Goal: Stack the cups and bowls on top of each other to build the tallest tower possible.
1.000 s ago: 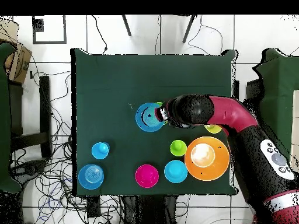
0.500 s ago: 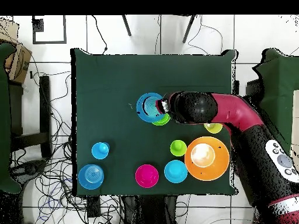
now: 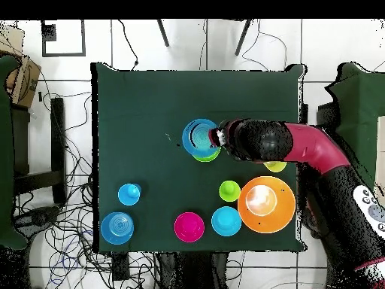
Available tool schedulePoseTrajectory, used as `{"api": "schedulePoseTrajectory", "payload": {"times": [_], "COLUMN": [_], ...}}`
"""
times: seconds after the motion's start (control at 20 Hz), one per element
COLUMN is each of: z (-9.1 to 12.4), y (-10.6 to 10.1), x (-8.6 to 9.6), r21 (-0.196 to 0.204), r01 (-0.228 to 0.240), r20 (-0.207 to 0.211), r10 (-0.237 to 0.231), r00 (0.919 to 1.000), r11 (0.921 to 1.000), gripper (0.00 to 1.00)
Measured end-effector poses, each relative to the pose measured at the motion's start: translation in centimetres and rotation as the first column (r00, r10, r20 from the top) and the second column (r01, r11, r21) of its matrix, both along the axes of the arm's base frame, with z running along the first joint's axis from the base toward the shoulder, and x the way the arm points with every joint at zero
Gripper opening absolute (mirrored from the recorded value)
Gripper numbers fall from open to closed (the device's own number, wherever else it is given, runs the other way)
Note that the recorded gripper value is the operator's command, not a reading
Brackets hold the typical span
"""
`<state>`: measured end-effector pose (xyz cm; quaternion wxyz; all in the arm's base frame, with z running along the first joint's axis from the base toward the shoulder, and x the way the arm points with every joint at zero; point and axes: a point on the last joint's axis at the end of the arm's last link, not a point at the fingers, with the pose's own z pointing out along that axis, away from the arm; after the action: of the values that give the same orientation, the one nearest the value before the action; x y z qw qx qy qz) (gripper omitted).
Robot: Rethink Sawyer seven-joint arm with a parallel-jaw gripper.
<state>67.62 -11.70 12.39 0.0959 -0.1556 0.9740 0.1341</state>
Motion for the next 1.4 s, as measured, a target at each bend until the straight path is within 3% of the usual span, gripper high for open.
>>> {"api": "schedulePoseTrajectory", "payload": {"times": [0.6,1.0,1.4], "z": [-0.7,-1.2,-1.3], "y": [-3.8,-3.6,-2.8], "x": [-1.2,-1.5,-1.5], "r21": [-0.043,-0.074,-0.072], "r01": [0.01,-0.021,-0.032], "r20": [0.014,0.031,0.056], "r10": [-0.009,0.023,0.036], "r00": [0.9999,0.9993,0.9978], "r11": [0.999,0.997,0.9968], "gripper": [0.0,0.0,0.0]}}
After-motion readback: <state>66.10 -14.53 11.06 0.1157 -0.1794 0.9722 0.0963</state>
